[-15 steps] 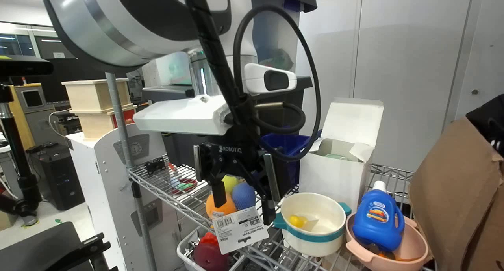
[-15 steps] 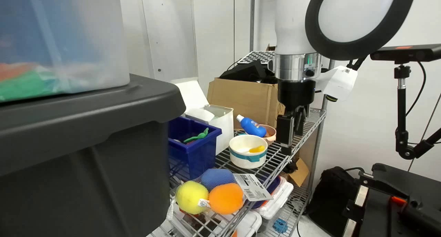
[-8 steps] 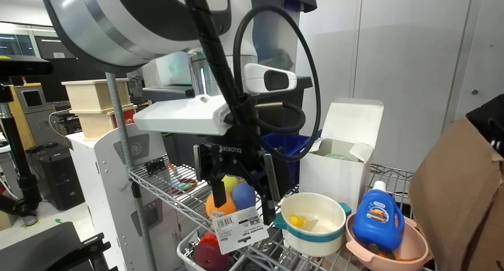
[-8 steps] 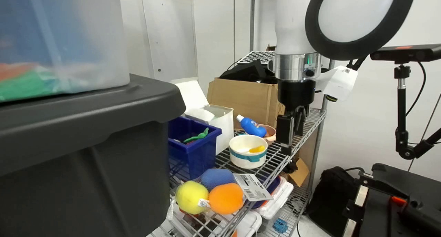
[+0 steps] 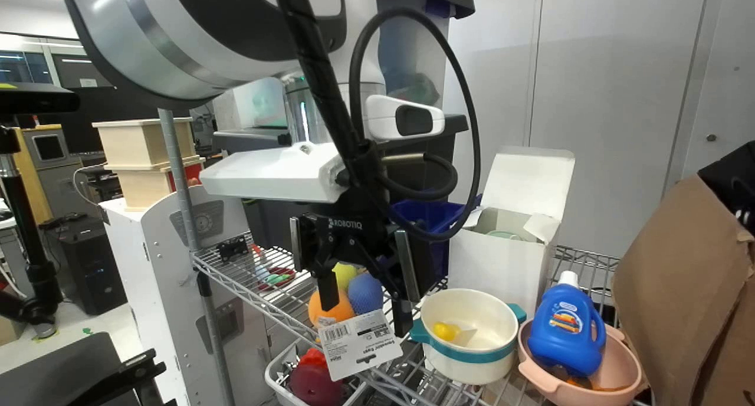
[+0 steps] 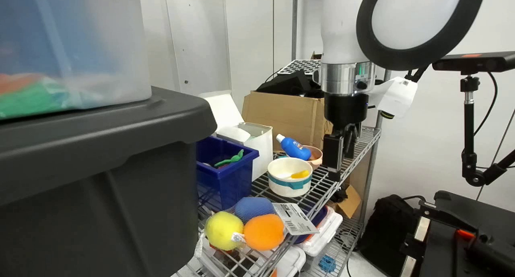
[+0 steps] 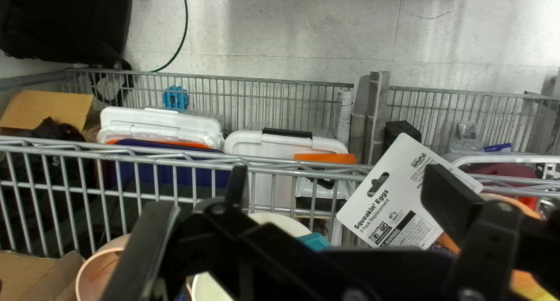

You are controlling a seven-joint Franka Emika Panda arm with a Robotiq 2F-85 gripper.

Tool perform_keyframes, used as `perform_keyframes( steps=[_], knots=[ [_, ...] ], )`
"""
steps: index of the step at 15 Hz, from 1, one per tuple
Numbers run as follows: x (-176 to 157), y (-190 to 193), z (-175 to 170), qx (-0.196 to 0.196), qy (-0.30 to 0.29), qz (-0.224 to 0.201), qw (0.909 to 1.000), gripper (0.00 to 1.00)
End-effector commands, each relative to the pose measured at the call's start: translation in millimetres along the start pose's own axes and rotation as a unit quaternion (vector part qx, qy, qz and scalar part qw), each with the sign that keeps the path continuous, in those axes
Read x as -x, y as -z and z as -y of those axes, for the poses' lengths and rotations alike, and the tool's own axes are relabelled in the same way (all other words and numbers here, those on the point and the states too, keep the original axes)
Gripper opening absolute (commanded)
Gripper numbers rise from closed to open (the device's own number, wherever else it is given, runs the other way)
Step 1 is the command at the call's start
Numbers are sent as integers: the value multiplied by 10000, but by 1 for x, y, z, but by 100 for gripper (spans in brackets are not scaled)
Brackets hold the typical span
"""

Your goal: Remove the yellow ball from the white pot and place it inside the blue storage bin

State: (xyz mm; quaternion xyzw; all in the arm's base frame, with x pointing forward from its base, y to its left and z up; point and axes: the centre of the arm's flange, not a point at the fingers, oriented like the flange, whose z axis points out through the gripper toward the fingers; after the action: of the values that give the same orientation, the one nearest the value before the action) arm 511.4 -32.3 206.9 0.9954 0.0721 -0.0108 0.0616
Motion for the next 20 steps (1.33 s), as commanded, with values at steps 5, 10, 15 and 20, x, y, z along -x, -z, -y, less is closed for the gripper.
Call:
perform_keyframes(
  steps=[5,10,15,20],
  knots=[
    [0,0,0,0,0,0,10000,100],
    [-24,-4,-5,104,-67,-110,9999,100],
    [-52,-14,1,267,-34,-205,9994,100],
    [-78,-10,-2,344,-44,-389,9986,100]
  ],
)
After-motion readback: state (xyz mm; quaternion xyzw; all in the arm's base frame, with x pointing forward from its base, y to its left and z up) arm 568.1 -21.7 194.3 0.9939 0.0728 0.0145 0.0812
